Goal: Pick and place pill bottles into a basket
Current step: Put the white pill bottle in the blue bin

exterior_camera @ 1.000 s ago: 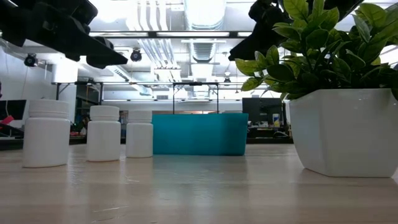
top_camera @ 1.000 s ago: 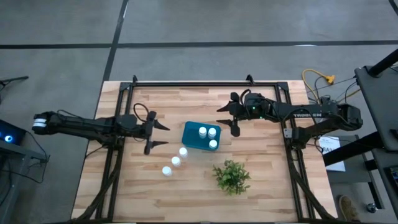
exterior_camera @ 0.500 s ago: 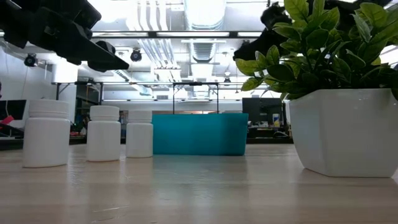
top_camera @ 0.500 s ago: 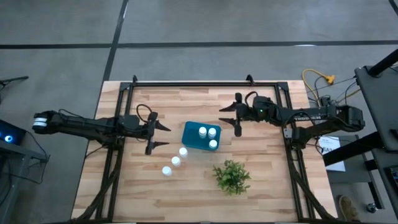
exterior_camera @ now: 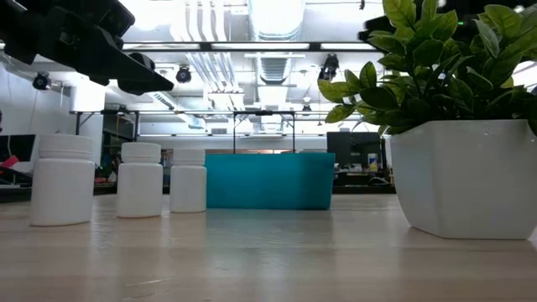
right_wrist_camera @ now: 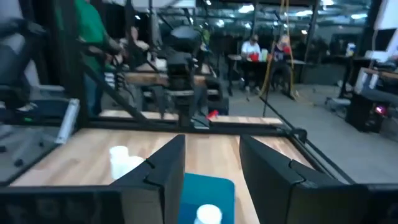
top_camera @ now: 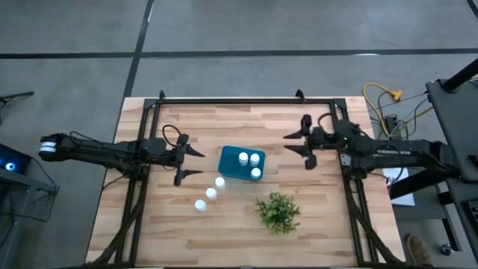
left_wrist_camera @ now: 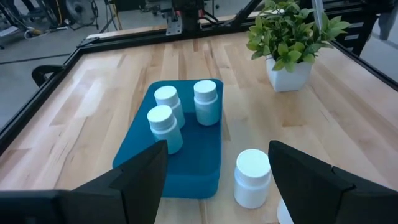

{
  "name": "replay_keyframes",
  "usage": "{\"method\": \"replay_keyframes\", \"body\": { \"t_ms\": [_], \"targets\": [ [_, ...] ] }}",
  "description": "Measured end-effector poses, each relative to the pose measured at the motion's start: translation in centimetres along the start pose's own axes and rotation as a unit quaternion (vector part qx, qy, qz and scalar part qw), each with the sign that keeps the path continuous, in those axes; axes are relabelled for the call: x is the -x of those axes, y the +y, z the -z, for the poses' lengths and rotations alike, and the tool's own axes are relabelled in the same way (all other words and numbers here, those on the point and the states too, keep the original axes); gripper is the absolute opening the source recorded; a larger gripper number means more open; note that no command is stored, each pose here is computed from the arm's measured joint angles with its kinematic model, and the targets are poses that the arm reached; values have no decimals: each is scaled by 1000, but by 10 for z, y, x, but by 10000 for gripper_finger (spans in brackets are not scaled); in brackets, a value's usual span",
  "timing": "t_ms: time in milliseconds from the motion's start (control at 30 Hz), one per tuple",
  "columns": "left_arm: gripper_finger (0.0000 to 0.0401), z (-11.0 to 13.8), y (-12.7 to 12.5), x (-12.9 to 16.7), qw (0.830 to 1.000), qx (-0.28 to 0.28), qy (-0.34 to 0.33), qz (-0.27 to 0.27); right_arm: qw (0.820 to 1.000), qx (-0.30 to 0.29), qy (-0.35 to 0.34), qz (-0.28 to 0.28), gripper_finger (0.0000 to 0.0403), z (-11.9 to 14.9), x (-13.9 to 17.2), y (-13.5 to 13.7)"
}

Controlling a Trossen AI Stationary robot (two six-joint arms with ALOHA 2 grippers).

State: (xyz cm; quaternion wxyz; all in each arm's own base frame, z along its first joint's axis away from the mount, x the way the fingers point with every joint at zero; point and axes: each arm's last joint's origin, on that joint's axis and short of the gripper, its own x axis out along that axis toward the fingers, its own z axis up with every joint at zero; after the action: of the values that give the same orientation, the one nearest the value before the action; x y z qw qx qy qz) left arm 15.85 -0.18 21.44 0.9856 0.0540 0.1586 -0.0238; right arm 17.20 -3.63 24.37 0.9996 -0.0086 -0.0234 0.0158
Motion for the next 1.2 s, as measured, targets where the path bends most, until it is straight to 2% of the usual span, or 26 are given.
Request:
{"method": "replay_keyframes", "body": {
  "t_ms": [233, 433, 800, 1200],
  "targets": [
    [261, -2, 0, 0, 1000, 0, -12, -1, 1000, -24, -11, -5, 136, 15, 26, 8],
    [261, -3, 0, 0, 1000, 0, -13, -1, 996, -40, -15, -78, 131, 25, 38, 16],
    [261, -3, 0, 0, 1000, 0, -13, -1, 997, -44, -16, -67, 111, 47, 50, 19],
    [261, -3, 0, 0, 1000, 0, -13, -1, 997, -40, -6, -64, 83, 58, 55, 20]
  ]
}}
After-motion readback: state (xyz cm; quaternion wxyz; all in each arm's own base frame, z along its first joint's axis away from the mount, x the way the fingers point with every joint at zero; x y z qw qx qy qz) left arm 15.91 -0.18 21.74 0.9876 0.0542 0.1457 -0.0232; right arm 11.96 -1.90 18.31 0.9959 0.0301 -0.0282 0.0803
